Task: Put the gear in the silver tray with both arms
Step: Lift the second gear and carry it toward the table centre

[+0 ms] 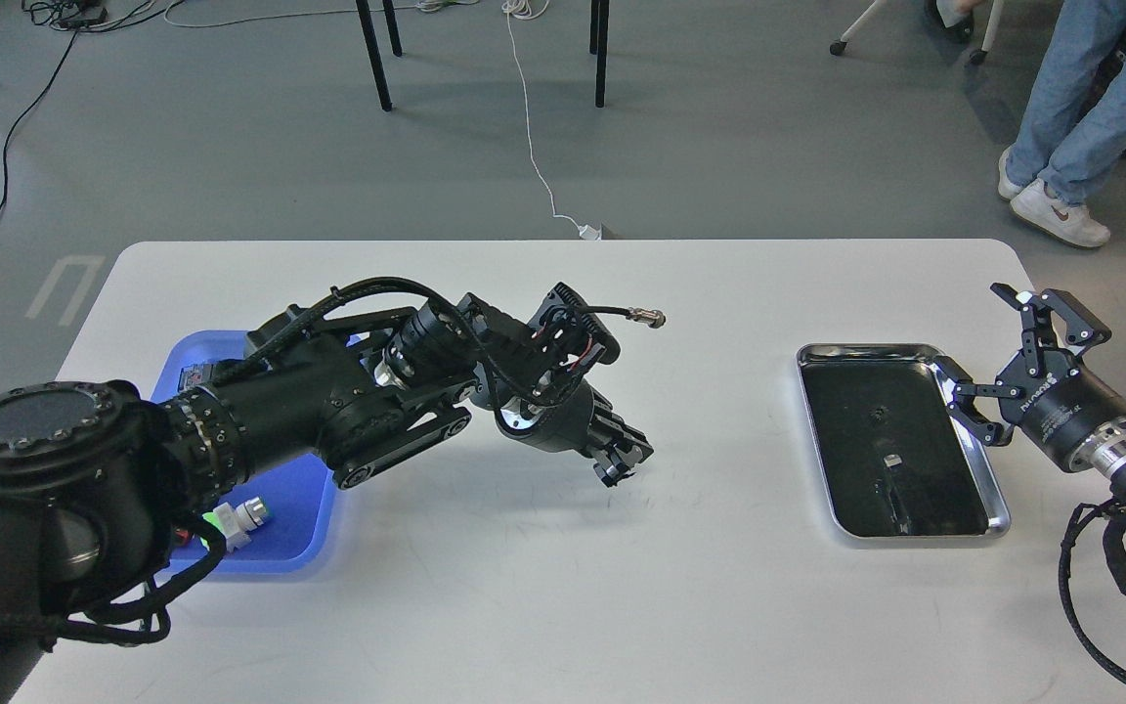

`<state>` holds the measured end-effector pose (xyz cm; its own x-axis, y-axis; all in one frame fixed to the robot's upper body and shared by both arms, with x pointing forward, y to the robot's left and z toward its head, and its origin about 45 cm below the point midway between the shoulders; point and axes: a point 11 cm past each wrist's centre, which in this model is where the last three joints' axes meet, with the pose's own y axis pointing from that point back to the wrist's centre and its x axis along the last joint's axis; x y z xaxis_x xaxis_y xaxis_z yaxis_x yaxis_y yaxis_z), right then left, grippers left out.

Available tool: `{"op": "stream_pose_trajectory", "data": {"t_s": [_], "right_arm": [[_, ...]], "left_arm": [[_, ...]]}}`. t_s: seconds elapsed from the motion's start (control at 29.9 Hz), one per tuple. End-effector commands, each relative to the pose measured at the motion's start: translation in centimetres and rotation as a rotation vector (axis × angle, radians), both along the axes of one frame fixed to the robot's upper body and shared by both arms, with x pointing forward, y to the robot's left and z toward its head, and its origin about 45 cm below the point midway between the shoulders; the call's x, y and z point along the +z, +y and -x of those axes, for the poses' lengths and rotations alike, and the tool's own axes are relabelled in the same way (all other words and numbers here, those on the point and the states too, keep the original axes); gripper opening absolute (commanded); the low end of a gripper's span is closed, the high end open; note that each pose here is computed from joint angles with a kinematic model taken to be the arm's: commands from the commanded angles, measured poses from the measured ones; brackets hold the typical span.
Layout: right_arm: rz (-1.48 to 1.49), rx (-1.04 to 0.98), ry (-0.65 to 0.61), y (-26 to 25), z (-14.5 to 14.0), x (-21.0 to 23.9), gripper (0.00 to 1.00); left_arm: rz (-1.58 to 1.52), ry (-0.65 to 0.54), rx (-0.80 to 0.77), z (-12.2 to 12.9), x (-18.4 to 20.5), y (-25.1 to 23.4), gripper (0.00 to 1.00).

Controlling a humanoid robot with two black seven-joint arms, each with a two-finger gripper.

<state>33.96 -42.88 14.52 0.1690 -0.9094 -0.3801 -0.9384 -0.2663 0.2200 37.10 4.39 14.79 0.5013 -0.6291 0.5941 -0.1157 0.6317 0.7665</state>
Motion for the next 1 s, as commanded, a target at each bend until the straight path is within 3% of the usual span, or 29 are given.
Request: {"op": "stream_pose_trajectory", "data": {"t_s": [0.0, 0.43, 0.97], "right_arm": [[0.002, -0.002, -0.001, -0.1, 0.0, 0.1, 0.97], [0.003, -0.006, 0.007, -0.2, 0.2, -0.2, 0.97], [0.004, -0.006, 0.008, -0.3, 0.3, -0.3, 0.97]], "left_arm": [[-0.009, 0.009, 0.044, -0.7, -0.4, 1.0, 0.16], [0.042, 0.07, 0.112, -0.8, -0.7, 1.3, 0.16], [0.014, 0.086, 0.09, 0.0, -1.7, 1.4, 0.18]]}}
